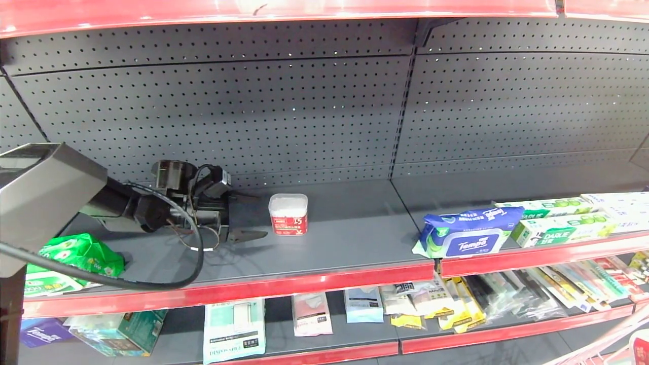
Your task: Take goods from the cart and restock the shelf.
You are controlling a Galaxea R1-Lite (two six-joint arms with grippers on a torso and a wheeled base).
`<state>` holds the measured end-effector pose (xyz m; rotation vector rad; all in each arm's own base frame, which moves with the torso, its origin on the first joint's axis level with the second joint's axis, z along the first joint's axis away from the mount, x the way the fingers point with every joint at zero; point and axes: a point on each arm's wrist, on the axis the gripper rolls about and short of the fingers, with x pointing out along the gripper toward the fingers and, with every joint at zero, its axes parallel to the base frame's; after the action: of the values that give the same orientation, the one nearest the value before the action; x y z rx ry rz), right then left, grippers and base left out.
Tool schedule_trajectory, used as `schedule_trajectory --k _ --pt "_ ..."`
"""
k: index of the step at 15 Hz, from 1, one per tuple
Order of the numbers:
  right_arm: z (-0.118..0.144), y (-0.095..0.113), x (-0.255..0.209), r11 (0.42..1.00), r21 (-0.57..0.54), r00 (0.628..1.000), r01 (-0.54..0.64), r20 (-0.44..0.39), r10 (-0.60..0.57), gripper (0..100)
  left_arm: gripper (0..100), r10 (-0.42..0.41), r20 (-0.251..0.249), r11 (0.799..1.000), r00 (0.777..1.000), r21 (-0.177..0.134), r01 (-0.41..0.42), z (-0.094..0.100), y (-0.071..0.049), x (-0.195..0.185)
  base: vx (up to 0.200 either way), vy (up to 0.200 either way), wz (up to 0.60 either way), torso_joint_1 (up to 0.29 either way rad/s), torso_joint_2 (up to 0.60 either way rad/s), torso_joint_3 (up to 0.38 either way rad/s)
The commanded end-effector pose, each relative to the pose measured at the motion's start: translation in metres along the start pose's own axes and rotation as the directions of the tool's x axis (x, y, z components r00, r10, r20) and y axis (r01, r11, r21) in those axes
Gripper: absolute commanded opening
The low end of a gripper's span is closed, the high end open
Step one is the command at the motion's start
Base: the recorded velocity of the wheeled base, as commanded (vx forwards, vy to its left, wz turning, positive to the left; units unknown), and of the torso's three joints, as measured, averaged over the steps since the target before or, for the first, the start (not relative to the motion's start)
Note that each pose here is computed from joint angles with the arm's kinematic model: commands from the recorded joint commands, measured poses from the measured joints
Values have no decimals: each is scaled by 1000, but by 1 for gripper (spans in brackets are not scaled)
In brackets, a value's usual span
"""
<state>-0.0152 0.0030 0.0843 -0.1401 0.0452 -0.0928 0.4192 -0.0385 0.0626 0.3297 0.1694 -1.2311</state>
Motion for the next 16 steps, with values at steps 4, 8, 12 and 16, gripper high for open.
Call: schedule_trajectory --k 4,8,12,16 --pt "0 0 0 1000 -1 1000 -1 -1 1 0 100 -6 9 1000 1000 20 5 -12 9 15 0 0 0 0 0 0" --pt "0 0 0 1000 -2 1000 2 -2 -2 0 100 -12 19 999 1000 38 11 -12 16 25 0 0 0 0 0 0" --pt "0 0 0 1000 -4 1000 12 -2 -12 0 100 -34 33 999 999 36 33 -6 18 41 0 0 0 0 0 0" --pt "0 0 0 1000 -4 1000 18 -2 -18 0 100 -45 34 998 998 50 43 -3 18 52 0 0 0 0 0 0"
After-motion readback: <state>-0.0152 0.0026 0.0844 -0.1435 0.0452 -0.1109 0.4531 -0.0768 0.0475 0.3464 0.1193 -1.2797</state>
